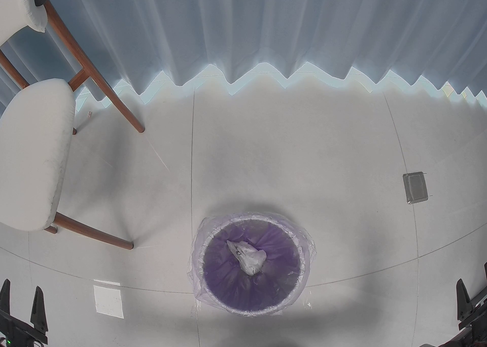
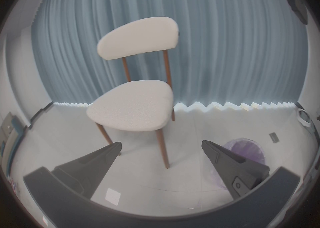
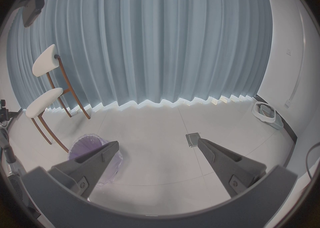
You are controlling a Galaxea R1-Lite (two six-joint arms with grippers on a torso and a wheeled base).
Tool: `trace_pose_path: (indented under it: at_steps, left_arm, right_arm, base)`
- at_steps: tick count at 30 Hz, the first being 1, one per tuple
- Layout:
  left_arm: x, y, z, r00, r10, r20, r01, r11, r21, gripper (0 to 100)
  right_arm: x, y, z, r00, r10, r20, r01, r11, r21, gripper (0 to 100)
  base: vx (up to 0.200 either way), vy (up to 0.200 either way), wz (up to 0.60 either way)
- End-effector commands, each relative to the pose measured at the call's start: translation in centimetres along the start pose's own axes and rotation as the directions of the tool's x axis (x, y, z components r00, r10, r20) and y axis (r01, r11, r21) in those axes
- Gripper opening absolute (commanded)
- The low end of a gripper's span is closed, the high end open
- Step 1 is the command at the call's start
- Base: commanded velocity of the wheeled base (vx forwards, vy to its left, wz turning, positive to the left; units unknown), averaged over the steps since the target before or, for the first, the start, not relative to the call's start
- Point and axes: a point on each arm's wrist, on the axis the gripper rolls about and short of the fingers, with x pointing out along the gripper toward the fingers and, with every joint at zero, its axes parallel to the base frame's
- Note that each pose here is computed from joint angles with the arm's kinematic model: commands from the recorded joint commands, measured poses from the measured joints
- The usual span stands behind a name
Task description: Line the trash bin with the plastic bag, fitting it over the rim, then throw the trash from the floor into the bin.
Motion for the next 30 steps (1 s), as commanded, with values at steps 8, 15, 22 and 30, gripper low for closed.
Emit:
trace_pose_path:
  at_steps: [8, 15, 22, 30]
  left_arm:
    - [-0.01, -0.34, -0.60, 0.986, -0.164, -0.027, 0.164, 0.987, -0.006, 100]
    - [0.01, -0.43, -0.95, 0.979, -0.196, -0.060, 0.197, 0.980, 0.024, 100]
    - [0.00, -0.42, -0.89, 0.979, -0.197, -0.052, 0.199, 0.980, 0.022, 100]
    - [-0.01, -0.42, -0.89, 0.979, -0.197, -0.051, 0.199, 0.980, 0.022, 100]
  right_arm:
    - [0.04, -0.01, -0.43, 1.000, 0.000, -0.006, 0.000, 1.000, 0.001, 100]
    - [0.03, -0.01, -0.39, 1.000, -0.001, 0.000, 0.001, 1.000, 0.012, 100]
    - [0.04, -0.01, -0.43, 1.000, -0.003, -0.002, 0.003, 1.000, 0.018, 100]
    - [0.03, 0.00, -0.42, 1.000, 0.003, -0.003, -0.003, 1.000, -0.002, 100]
  base:
    - [0.000, 0.000, 0.00]
    - [0.000, 0.000, 0.00]
    - [0.000, 0.000, 0.00]
    - [0.000, 0.000, 0.00]
